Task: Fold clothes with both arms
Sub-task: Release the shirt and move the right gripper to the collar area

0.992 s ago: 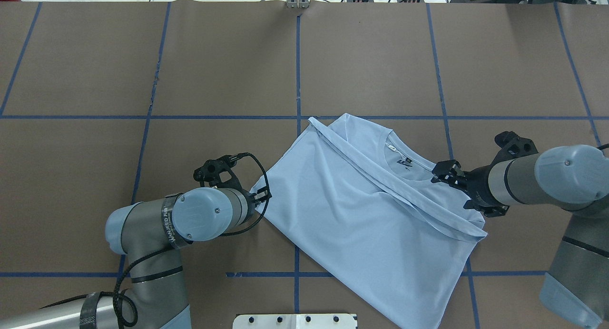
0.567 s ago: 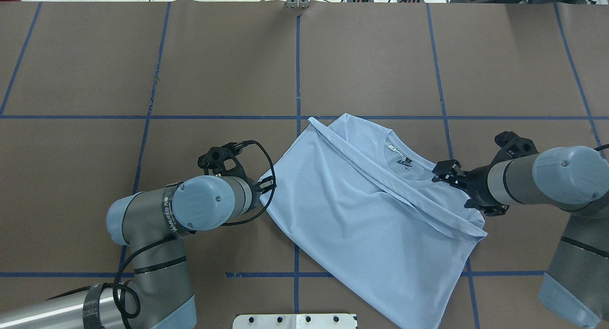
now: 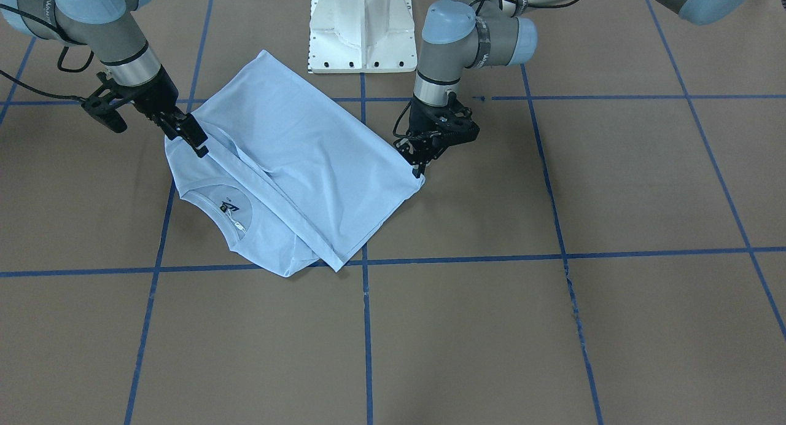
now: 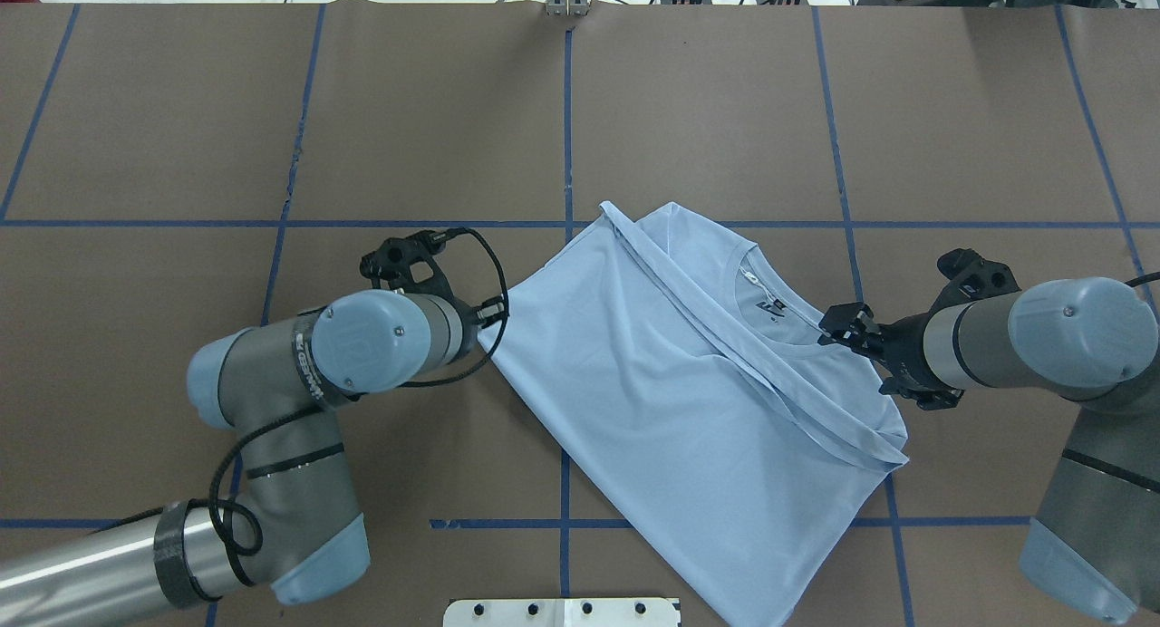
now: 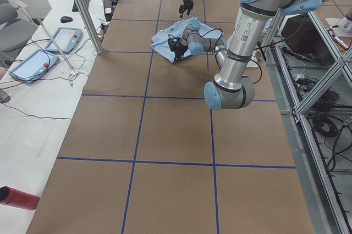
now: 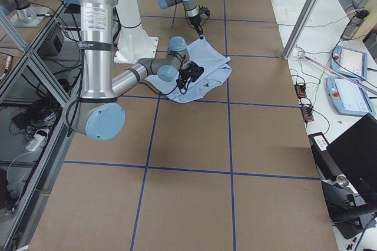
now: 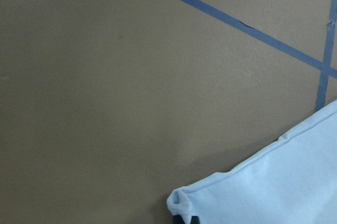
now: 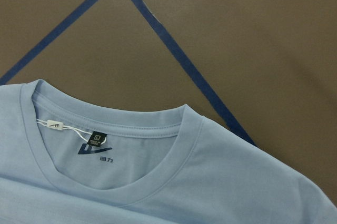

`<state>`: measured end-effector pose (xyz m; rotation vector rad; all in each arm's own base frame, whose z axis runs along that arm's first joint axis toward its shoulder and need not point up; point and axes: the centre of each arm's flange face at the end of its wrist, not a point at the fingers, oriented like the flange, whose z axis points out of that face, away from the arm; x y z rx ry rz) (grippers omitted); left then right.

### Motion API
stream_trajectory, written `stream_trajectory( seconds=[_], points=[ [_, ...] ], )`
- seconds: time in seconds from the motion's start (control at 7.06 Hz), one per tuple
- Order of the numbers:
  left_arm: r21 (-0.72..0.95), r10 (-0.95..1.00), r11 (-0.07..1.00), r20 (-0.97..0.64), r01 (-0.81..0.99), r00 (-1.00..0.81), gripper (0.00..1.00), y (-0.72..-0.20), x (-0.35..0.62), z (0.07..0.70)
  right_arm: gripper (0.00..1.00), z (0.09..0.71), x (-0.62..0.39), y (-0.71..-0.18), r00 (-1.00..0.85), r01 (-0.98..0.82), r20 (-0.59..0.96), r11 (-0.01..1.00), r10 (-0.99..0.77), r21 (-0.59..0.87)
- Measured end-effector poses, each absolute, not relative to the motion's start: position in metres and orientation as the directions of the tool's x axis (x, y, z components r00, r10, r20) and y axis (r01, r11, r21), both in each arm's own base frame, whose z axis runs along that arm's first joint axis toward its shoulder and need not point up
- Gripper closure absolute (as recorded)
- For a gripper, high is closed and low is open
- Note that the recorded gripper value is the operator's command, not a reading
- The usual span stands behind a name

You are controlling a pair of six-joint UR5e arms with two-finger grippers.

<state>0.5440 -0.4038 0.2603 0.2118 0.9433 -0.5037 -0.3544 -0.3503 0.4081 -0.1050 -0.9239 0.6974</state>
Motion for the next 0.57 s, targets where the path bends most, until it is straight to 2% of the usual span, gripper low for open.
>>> stream_trajectory(
  seconds=[0.28,0.57],
  points=[
    [0.067,-0.271,0.825,-0.825,0.561,0.497,1.0,-0.498,0.501,0.287,0.0,0.388,-0.372,-0.365,0.369,-0.533,0.727,0.773,0.579,-0.344],
    [0.114,-0.243,0.775,-0.854,0.621,0.46,1.0,-0.607,0.515,0.308,0.0,0.356,-0.389,-0.376,0.326,-0.534,0.765,0.776,0.555,-0.336]
  ],
)
